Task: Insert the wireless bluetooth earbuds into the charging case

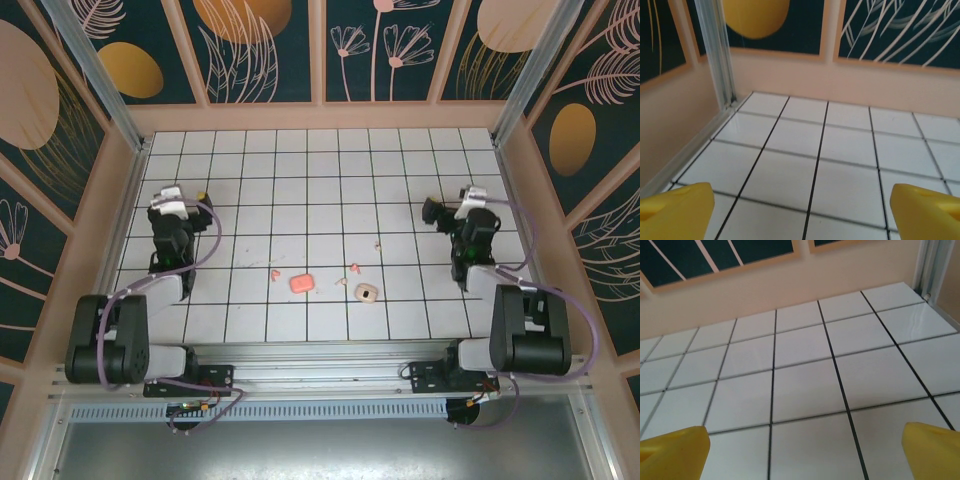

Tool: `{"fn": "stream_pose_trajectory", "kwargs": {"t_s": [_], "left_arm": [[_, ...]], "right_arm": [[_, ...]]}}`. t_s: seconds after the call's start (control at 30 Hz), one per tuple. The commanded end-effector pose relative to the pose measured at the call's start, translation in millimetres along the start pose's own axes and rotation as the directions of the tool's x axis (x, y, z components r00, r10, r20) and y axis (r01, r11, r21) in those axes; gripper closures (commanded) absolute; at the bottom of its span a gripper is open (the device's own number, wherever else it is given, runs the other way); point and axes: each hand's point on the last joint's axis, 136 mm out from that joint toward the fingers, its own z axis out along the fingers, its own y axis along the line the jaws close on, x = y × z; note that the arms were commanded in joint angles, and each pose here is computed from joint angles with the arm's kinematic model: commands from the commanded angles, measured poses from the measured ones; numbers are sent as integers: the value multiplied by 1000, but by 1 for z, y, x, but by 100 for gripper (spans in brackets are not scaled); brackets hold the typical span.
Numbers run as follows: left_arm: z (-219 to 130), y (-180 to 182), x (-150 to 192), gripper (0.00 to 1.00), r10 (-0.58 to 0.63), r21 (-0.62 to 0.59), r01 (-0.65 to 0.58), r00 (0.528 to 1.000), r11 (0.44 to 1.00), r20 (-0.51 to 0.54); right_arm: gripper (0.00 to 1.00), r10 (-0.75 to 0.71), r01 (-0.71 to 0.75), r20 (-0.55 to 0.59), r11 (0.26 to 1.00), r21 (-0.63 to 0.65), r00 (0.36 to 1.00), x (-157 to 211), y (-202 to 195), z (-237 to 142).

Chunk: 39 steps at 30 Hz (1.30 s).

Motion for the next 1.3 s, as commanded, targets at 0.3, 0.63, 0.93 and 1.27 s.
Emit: {"fn": "stream_pose_trajectory", "kwargs": {"t_s": [0.3, 0.63, 0.93, 1.27], "left_arm": [[-44, -37, 16, 33, 9, 112, 44, 903, 993, -430], [-61, -74, 56, 42, -26, 134, 145, 769, 980, -638], [-58, -83, 78, 41, 32, 170, 112, 737, 979, -675], [-57, -84, 85, 41, 58, 189, 100, 729, 977, -682]], "right_arm": [[1, 138, -74, -819, 990, 117, 557, 85, 83, -101], [16, 273, -86, -895, 962, 260, 352, 130, 148, -158], [25, 296, -67, -913, 955, 289, 280, 178, 180, -162], [25, 293, 9, -924, 953, 304, 247, 204, 175, -159]]}}
